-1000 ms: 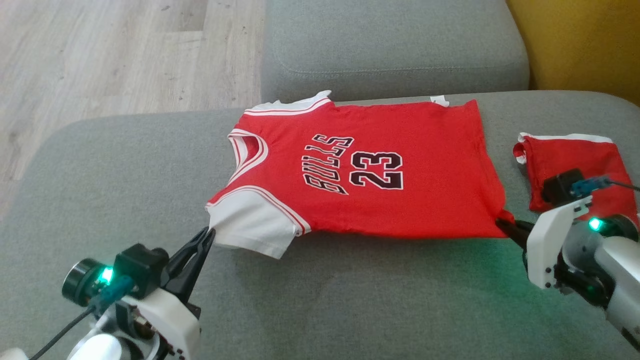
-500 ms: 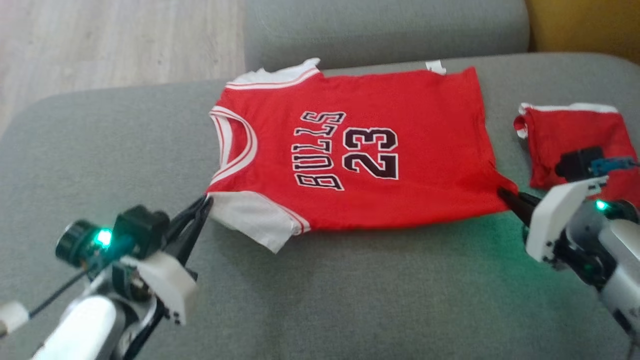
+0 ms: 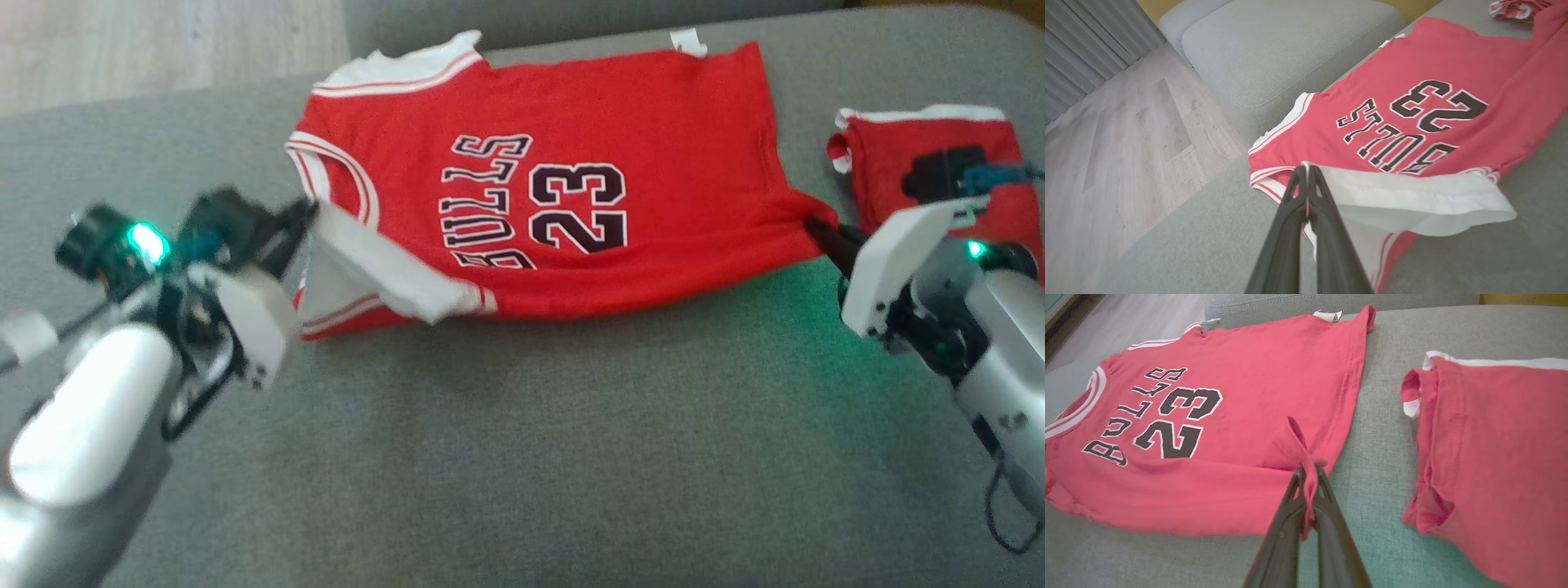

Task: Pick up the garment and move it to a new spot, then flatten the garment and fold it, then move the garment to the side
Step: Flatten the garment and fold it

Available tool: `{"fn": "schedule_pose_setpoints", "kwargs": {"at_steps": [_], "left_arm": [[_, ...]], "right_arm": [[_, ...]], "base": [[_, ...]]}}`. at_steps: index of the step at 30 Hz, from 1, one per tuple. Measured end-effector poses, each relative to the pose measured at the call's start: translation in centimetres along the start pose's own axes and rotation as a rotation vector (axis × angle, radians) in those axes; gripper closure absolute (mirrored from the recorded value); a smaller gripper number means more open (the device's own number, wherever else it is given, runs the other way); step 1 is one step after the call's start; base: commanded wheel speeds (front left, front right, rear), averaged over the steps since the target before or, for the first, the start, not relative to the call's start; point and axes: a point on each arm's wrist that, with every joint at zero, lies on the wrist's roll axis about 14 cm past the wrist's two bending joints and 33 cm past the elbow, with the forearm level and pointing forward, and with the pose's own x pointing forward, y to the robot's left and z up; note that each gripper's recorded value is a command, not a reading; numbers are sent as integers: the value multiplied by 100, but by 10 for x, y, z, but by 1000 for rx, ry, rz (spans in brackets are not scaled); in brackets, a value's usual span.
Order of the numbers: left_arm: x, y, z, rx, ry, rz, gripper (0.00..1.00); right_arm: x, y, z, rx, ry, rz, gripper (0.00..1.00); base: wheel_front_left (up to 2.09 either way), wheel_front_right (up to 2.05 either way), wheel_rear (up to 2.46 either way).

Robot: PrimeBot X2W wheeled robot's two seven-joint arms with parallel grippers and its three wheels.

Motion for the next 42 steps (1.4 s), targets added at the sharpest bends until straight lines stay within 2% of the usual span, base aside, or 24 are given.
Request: {"fn": "schedule_pose_setpoints", "kwargs": {"at_steps": [8,14,20,26,27,28,29,33,37,39,42], "left_arm": [[42,26,-3,92,49,18,100],[64,47,4,131,29,55,100],[80,52,6,190,7,64,100],[98,53,7,187,-9,75,100],[100,54,6,179,-5,85,90],[102,57,5,168,-6,98,4],[103,58,5,159,-20,108,0],[103,63,10,135,-67,149,0],[92,72,47,41,-261,237,0],[82,78,71,-45,-360,289,0],[60,83,107,-134,-492,349,0]], "right_arm": [[21,-8,8,-7,28,-34,100],[30,-10,15,-7,30,-45,100],[38,-9,14,-19,42,-48,100],[49,-12,19,-30,32,-57,100],[51,-15,23,-39,13,-68,92],[52,-17,28,-49,-7,-77,0],[53,-19,33,-46,-29,-84,0],[54,-19,56,-26,-131,-88,0],[41,-11,102,-58,-374,-80,0],[28,-7,126,-46,-514,-76,0],[11,0,143,-59,-623,-68,0]], "base": [[0,0,0],[0,0,0],[0,0,0],[0,0,0],[0,0,0],[0,0,0],[0,0,0],[0,0,0],[0,0,0],[0,0,0],[0,0,0]]}}
